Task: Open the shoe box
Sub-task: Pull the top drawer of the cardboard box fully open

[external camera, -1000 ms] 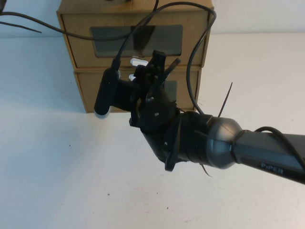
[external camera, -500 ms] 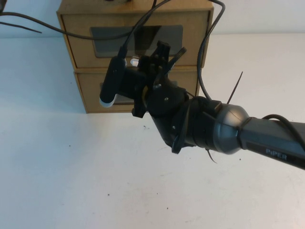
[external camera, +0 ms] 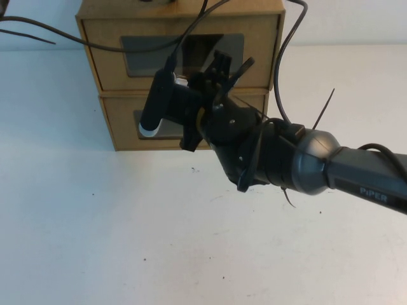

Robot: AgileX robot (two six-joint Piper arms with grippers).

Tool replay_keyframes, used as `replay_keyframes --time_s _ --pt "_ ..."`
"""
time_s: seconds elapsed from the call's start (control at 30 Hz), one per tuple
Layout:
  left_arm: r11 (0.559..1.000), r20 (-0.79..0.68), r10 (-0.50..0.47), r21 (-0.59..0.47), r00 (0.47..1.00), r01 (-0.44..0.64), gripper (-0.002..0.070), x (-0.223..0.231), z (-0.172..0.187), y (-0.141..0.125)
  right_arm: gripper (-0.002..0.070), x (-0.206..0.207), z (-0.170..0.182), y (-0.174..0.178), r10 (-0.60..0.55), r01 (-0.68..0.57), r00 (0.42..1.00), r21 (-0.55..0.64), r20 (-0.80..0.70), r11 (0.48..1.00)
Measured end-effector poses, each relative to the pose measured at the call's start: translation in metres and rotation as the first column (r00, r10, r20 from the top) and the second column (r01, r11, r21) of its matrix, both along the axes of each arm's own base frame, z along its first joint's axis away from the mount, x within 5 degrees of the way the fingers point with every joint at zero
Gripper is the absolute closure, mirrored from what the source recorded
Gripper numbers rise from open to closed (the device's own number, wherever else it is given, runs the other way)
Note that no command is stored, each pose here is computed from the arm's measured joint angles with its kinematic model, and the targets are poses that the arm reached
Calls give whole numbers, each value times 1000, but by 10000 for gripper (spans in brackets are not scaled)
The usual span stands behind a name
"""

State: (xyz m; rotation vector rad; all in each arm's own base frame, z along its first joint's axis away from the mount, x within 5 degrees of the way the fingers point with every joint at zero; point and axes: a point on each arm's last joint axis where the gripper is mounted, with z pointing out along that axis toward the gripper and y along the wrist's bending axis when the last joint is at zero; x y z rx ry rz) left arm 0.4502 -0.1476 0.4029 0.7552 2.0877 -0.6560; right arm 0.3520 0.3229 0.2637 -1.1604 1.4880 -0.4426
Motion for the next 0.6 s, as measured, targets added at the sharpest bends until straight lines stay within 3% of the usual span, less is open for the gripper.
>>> replay_keyframes --time_s 0.6 --pt "998 -63 47 -44 997 -50 680 0 0 0 468 6 -2 8 5 -5 1000 8 8 1000"
